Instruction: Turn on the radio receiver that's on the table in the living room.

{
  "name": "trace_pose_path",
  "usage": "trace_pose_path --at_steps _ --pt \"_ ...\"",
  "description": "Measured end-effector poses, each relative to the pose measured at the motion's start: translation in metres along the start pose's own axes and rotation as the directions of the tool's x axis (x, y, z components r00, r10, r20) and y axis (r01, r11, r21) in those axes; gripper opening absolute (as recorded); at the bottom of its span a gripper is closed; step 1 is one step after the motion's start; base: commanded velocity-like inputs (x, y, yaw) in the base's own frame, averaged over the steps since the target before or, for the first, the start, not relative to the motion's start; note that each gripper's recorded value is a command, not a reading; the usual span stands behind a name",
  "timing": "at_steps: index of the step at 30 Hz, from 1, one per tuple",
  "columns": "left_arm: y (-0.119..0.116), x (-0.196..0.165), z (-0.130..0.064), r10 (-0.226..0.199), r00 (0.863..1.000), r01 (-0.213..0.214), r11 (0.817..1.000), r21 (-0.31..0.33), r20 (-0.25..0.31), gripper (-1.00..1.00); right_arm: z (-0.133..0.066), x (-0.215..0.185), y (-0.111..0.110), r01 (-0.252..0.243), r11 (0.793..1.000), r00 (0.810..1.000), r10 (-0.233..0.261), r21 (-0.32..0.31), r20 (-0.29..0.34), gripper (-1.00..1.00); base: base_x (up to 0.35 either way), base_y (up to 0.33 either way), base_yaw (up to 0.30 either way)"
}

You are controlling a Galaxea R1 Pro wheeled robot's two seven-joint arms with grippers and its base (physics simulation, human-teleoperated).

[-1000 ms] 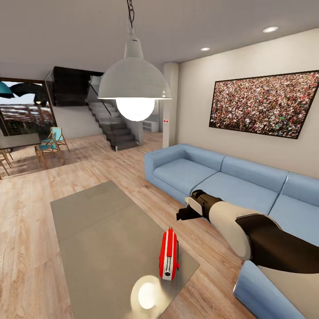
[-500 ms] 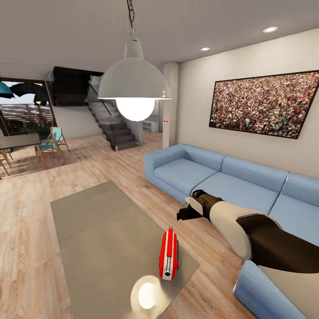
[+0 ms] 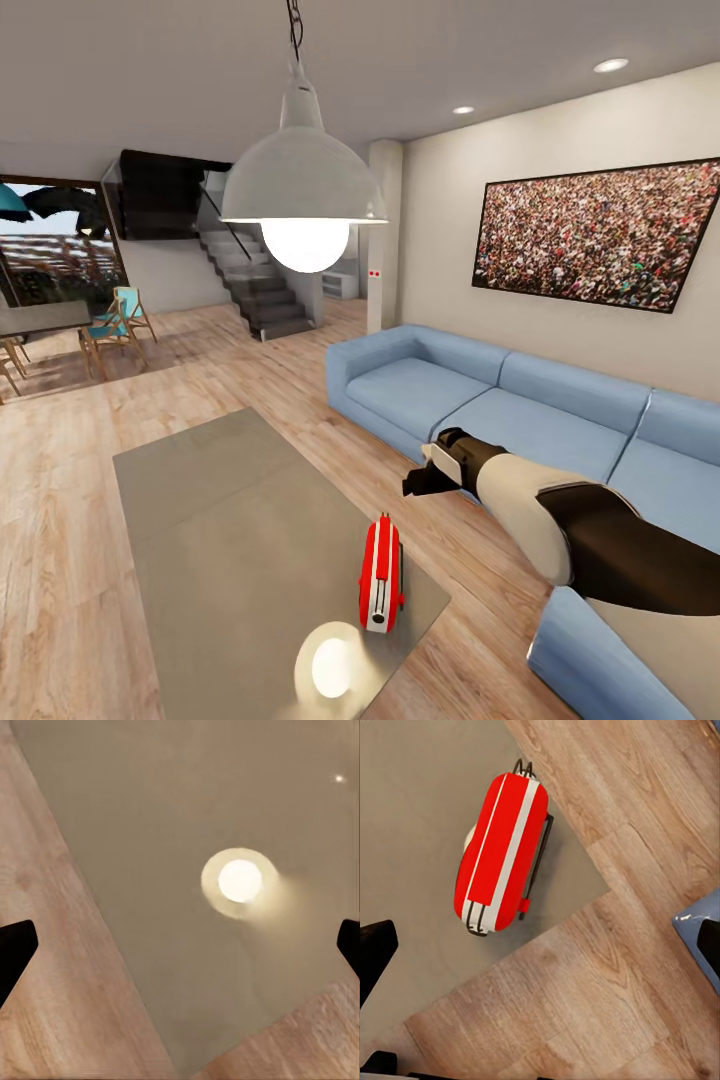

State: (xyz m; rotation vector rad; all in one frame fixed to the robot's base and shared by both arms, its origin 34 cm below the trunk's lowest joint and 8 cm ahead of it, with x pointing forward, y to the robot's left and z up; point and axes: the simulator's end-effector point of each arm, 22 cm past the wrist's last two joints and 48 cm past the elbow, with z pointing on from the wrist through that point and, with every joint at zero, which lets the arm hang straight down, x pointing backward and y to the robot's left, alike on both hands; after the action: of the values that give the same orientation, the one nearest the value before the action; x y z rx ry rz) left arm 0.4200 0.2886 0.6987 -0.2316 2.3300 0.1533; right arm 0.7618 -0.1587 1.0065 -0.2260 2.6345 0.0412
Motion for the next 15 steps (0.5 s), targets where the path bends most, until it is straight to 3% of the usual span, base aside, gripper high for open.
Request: trace_pose_path --at_steps 5,15 --pt "0.032 -0.017 0.009 -0.106 0.993 0.11 0.99 -0.087 0.041 1.0 0.004 0.0 -0.001 -0.001 1.0 1.0 0.001 0.0 0.002 1.0 0.0 0.0 0.0" --pt "0.04 -0.019 0.018 -0.131 0.99 0.136 0.984 -0.112 0.054 1.0 0.012 -0.001 -0.002 -0.004 1.0 1.0 0.004 -0.001 0.005 1.0 0.0 0.0 0.0"
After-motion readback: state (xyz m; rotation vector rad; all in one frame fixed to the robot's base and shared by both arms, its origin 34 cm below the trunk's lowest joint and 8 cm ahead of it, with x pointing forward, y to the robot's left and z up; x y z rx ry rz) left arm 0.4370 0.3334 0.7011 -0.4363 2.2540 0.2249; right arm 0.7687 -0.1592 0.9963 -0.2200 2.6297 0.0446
